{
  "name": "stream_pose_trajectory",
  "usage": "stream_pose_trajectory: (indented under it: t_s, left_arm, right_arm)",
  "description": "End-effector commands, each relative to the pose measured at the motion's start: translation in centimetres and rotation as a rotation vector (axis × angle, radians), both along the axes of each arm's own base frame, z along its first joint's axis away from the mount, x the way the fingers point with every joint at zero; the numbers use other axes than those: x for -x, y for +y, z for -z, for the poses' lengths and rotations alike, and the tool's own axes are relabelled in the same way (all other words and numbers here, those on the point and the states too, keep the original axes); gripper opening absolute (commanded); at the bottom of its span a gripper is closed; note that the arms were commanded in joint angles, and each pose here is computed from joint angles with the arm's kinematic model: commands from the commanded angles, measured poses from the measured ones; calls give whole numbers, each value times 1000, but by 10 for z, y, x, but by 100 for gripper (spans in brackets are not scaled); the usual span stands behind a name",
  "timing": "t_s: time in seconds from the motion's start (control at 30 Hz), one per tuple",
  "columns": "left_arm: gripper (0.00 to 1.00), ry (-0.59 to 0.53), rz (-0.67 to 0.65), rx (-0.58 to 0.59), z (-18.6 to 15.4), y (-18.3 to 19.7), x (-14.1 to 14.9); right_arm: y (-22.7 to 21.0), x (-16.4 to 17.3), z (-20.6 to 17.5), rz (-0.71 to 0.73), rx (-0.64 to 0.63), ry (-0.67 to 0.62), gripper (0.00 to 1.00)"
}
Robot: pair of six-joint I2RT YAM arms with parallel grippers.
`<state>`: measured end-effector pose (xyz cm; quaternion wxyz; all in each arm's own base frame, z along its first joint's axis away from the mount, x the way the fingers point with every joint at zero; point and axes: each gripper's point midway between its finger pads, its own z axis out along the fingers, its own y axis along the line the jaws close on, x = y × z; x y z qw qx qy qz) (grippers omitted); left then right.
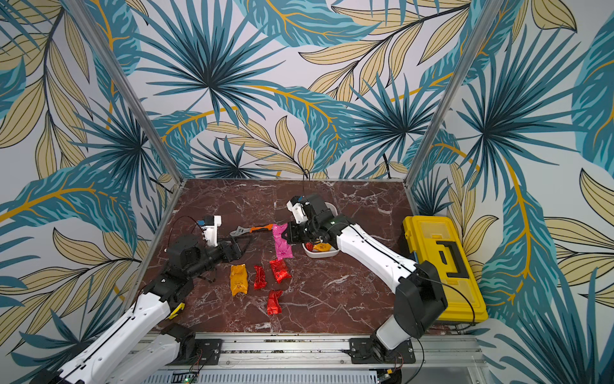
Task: Take the tea bags out of the storage box
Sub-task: Place the tea bag at the center of the board.
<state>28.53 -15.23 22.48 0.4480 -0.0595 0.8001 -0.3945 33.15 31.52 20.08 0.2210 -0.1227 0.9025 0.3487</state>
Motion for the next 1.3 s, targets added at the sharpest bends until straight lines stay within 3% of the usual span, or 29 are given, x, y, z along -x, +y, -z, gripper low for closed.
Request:
stream_pose_trajectory:
  t_s: [0.0,0.3,0.77,0.87,1.03,1.27]
  left_arm:
    - [91,101,-250,-23,26,41,-7]
    - [90,135,-318,8,36,52,-6]
    - [90,142,-313,-6,35,52,-10]
    - [89,140,-314,-2,34,52,-10]
    - [89,142,-310,10,33,51,-11]
    - [88,127,-294,51,27,45,-16]
  right_arm:
    - [12,-25,19,52,27,37,0]
    - [43,-61,80,17,105,150,0]
    - [44,-74,150,46,221,256,3]
    - [38,-77,146,66,250,230,18]
    - [22,-85,102,99,294,108,44]
    - [-6,-74,23,145,267,-76,51]
